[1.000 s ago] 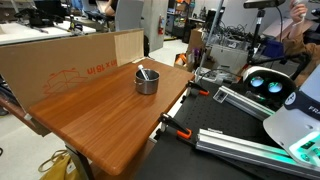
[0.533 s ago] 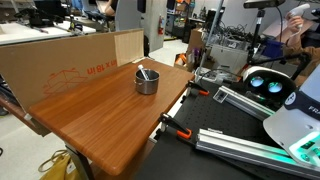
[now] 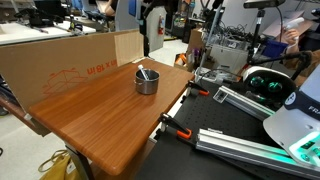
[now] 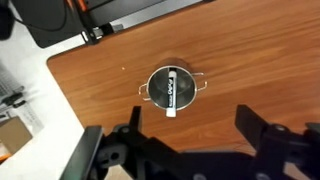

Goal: Take out the marker from the silver pot

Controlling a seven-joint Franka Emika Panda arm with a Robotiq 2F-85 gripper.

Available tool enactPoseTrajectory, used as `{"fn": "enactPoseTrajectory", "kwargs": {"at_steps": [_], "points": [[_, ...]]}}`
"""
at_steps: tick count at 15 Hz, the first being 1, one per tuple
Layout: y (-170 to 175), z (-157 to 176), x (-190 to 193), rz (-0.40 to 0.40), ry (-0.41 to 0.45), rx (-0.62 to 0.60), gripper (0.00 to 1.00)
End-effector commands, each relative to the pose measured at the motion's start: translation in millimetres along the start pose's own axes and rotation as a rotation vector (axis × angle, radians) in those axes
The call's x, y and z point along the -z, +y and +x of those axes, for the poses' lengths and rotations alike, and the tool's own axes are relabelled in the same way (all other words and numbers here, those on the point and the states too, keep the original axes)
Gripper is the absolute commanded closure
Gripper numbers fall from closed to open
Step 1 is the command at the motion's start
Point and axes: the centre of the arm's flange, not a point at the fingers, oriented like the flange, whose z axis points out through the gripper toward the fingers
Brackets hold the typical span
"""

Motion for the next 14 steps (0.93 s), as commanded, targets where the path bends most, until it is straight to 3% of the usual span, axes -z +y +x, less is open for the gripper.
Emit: {"fn": "enactPoseTrajectory", "kwargs": {"at_steps": [1, 14], "points": [[-5.4, 21.8, -22.2, 0.002, 0.004, -0.007, 0.00], [-5.5, 74.6, -109.2, -0.023, -0.082, -0.053, 0.00]]}}
